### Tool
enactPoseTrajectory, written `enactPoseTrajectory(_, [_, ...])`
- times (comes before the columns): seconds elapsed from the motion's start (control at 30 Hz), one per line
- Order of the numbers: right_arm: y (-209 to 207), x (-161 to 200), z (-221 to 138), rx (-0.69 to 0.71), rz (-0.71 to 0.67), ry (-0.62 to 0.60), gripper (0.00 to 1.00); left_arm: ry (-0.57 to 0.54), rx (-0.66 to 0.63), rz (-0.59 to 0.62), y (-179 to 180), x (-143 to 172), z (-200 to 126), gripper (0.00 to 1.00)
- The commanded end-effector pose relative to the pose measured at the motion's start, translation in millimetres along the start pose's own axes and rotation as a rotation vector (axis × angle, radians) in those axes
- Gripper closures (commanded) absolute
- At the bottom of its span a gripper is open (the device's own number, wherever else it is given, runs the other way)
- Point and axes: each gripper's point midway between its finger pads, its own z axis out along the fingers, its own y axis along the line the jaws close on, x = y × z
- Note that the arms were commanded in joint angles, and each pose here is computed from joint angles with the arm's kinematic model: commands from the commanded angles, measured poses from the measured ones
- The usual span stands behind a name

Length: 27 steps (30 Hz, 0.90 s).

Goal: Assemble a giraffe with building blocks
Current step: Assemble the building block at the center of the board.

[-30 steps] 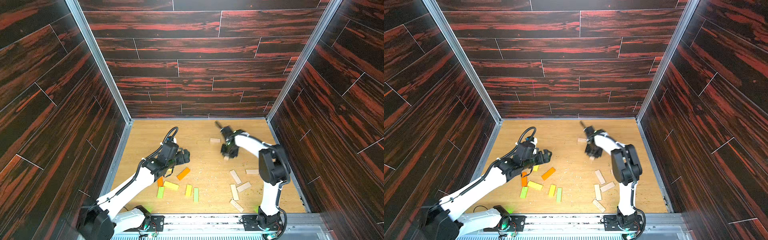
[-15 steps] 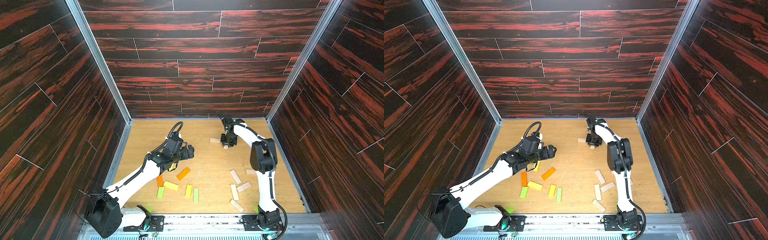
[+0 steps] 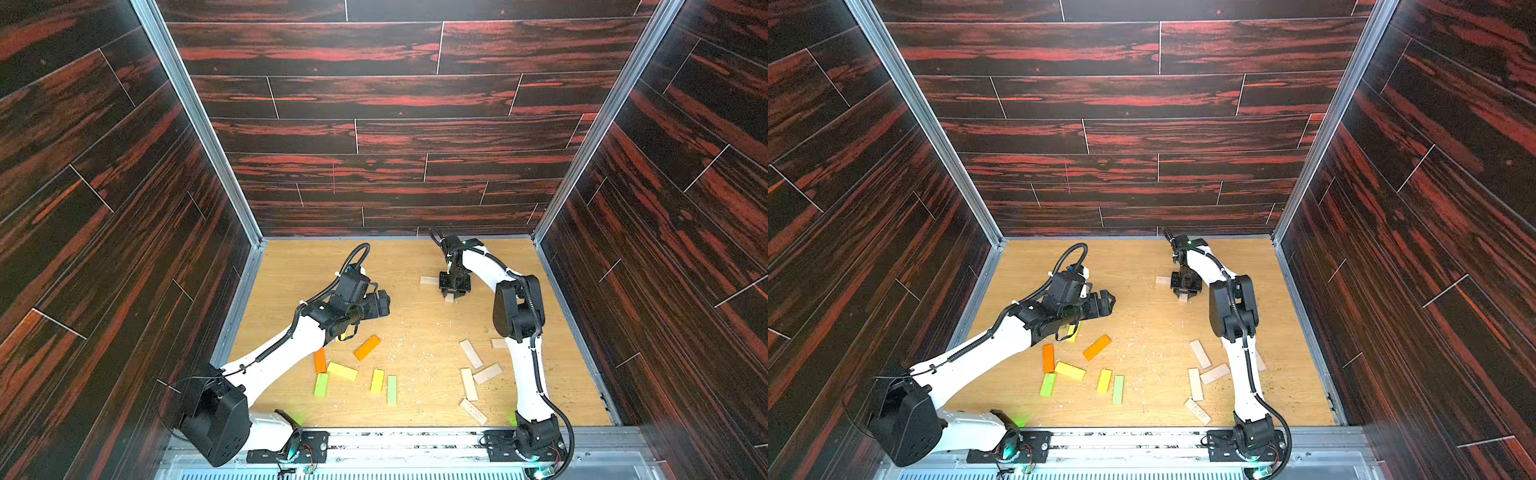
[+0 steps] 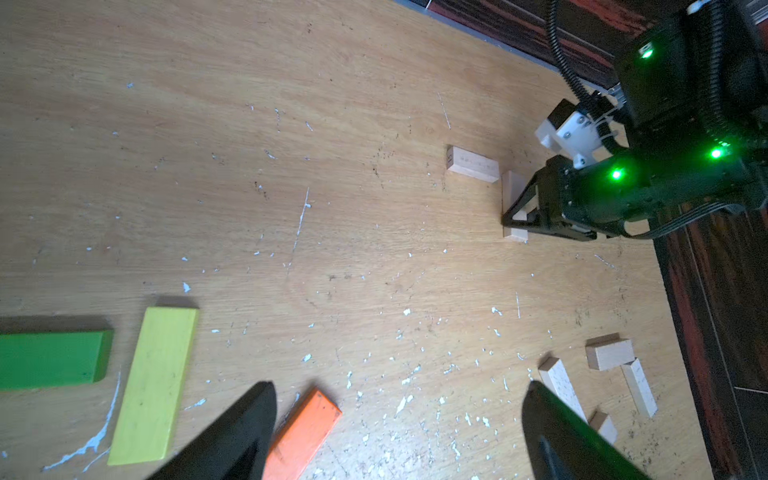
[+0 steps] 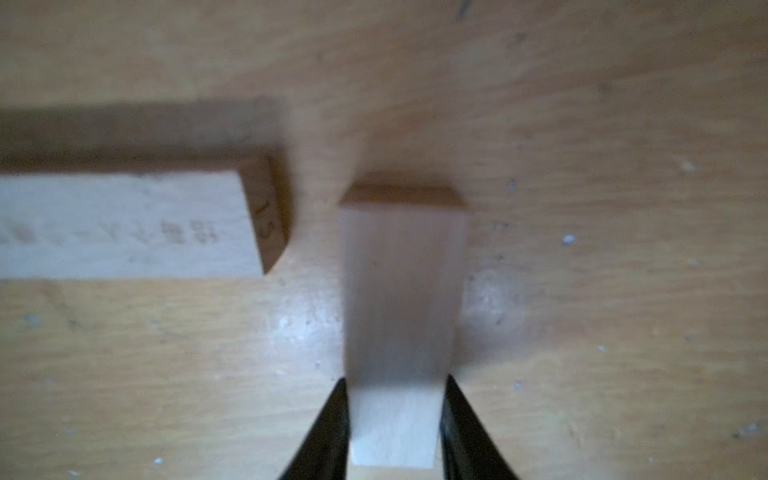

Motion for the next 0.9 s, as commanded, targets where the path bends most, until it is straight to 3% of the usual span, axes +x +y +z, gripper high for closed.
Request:
enactPoseTrajectory(0.0, [1.5,8.0,15.1,0.005,-0.004,0.06,0.53,-0.028,0.023,0.002,-9.0,-13.5,-4.5,0.05])
enactPoseTrajectory(0.1, [2.3,10.3,14.3,0.01,-0.003,0.064,0.46,-0.025,0.018,0.005,-9.0,-14.3,-2.7,0.05])
enactPoseTrajectory(0.27, [0.2,16.3,15.1,0.033,0.003,0.071,0.46,-0.015,0.02,0.006,-10.4,-13.6,0.6,0.05])
enactPoseTrajectory(0.6, [0.2,19.5,24.7,0.054,0.002,0.086,0.68,-0.011,0.006,0.011,-8.2,-12.9,2.1,0.05])
enactPoseTrajectory(0.87, [4.7,13.5,28.2,0.054,-0.006,0.087,0.7,-0.008,0.0,0.012,-6.6,-11.9,1.8,0.05])
